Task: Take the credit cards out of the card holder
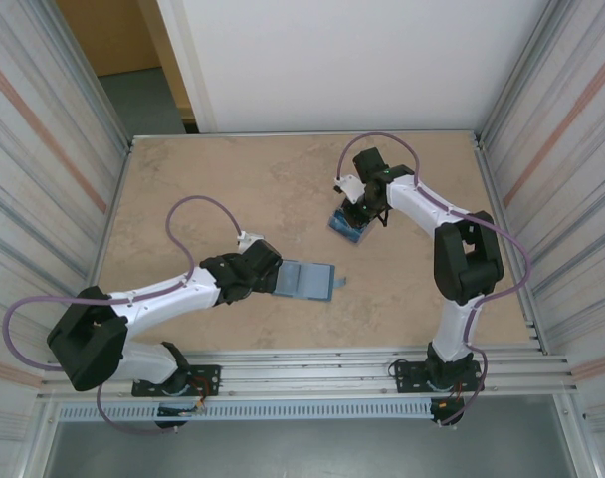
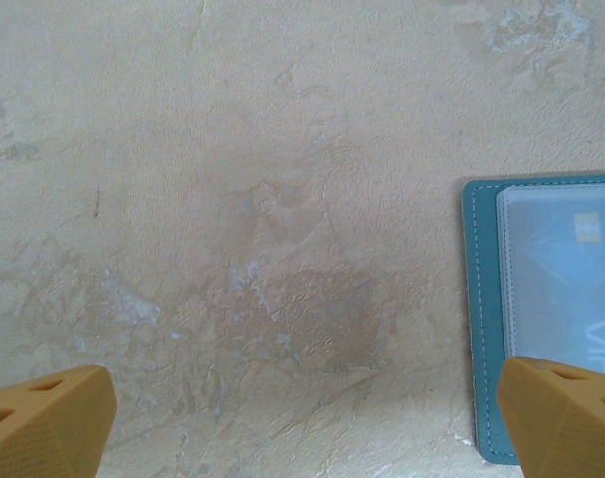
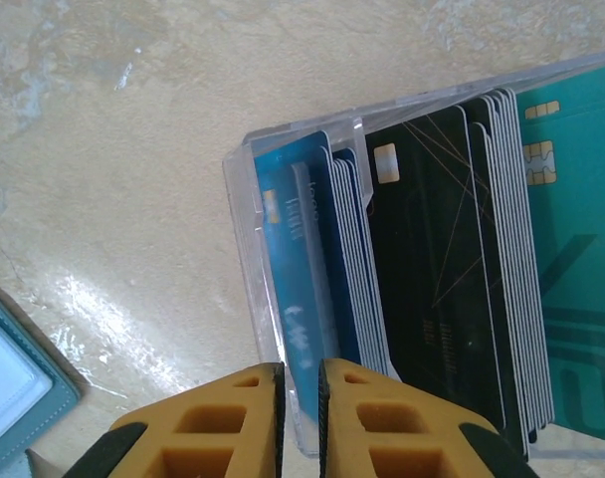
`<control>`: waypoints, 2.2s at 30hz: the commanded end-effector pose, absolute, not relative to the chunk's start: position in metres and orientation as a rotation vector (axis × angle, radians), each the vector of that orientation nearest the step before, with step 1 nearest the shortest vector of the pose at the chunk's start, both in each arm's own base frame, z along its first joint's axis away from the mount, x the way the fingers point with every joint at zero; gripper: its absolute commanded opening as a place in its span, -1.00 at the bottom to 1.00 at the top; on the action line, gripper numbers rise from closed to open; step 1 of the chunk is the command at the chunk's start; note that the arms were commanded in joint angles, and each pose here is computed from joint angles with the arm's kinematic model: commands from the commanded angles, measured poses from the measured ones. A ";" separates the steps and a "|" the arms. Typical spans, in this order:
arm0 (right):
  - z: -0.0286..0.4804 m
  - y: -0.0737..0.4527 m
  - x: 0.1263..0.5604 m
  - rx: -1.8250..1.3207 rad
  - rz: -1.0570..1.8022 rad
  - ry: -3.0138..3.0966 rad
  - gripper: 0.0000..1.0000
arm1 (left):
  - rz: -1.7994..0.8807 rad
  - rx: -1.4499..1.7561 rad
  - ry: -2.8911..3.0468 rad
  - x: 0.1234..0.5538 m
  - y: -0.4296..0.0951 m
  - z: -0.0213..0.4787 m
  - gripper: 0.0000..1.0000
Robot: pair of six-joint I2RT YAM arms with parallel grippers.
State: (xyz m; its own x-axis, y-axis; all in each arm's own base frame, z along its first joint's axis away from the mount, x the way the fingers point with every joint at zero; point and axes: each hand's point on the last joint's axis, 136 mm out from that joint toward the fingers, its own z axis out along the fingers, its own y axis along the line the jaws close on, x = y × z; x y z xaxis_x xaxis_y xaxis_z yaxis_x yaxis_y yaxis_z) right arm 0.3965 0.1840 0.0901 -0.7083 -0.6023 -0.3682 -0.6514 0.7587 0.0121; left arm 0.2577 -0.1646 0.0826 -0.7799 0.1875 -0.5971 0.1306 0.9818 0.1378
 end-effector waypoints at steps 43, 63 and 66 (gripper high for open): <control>0.082 0.345 0.268 -0.449 0.235 2.751 0.21 | -0.070 -0.374 2.360 0.240 -0.078 0.087 0.97; 0.037 0.371 0.254 -0.538 0.177 2.846 0.28 | -0.085 -0.405 2.357 0.238 -0.075 0.081 0.97; 0.032 0.370 0.251 -0.547 0.171 2.859 0.28 | -0.086 -0.403 2.359 0.238 -0.075 0.081 0.97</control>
